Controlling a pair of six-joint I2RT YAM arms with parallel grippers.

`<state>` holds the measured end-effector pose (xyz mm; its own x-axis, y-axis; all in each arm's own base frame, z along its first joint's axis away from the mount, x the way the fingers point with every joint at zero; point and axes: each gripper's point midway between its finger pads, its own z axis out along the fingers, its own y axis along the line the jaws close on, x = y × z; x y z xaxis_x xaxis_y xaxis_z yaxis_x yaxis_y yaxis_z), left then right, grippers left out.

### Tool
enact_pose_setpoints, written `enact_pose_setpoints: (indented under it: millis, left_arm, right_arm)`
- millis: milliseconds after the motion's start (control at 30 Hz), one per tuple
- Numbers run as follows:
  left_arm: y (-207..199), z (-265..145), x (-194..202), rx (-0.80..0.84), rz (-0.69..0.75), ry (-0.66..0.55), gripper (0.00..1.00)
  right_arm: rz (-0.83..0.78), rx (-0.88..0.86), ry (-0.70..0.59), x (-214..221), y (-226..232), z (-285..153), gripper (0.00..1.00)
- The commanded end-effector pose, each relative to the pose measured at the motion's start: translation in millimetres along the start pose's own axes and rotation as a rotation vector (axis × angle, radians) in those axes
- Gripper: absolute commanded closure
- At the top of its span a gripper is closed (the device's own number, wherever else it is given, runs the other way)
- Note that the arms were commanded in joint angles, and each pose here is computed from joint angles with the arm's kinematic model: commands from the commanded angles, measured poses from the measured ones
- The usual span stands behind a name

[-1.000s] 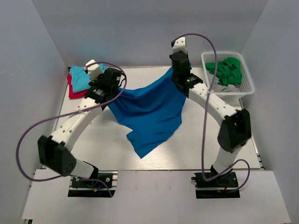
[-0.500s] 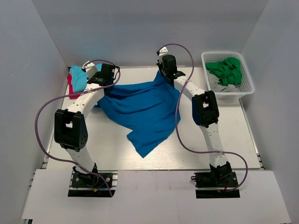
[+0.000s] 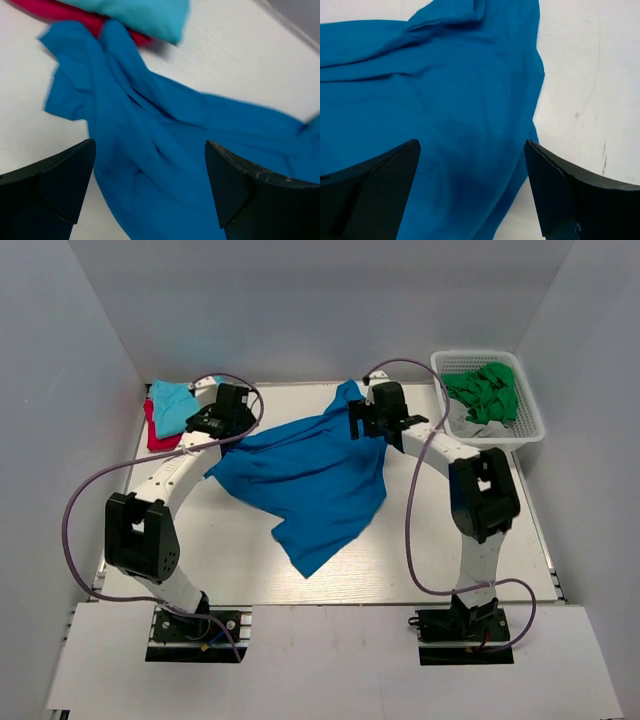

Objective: Fold and stack the t-shirts
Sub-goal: Flatten out the tshirt

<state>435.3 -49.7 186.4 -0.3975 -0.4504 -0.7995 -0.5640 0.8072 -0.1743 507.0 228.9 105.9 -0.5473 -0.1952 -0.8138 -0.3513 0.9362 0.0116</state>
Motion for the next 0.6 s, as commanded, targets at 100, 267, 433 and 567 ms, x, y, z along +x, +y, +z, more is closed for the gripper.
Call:
enact_pose_setpoints:
  millis: [100, 267, 433, 567]
  left_arm:
    - [-69, -10, 76, 0.249, 0.158, 0.201, 0.00]
    - [-92, 5, 141, 0.244, 0.273, 0.312, 0.00]
    - [-66, 14, 158, 0.096, 0.292, 0.298, 0.00]
    - [-55, 21, 173, 0.066, 0.294, 0.311, 0.00]
  right_arm:
    - [0.187, -0.018, 0.014, 28, 4, -23, 0.10]
    - [0.251, -0.051, 0.083, 74, 11, -25, 0.10]
    - [0.272, -0.202, 0.173, 114, 41, -34, 0.10]
    - [0.353, -0.186, 0.193, 134, 44, -46, 0.10]
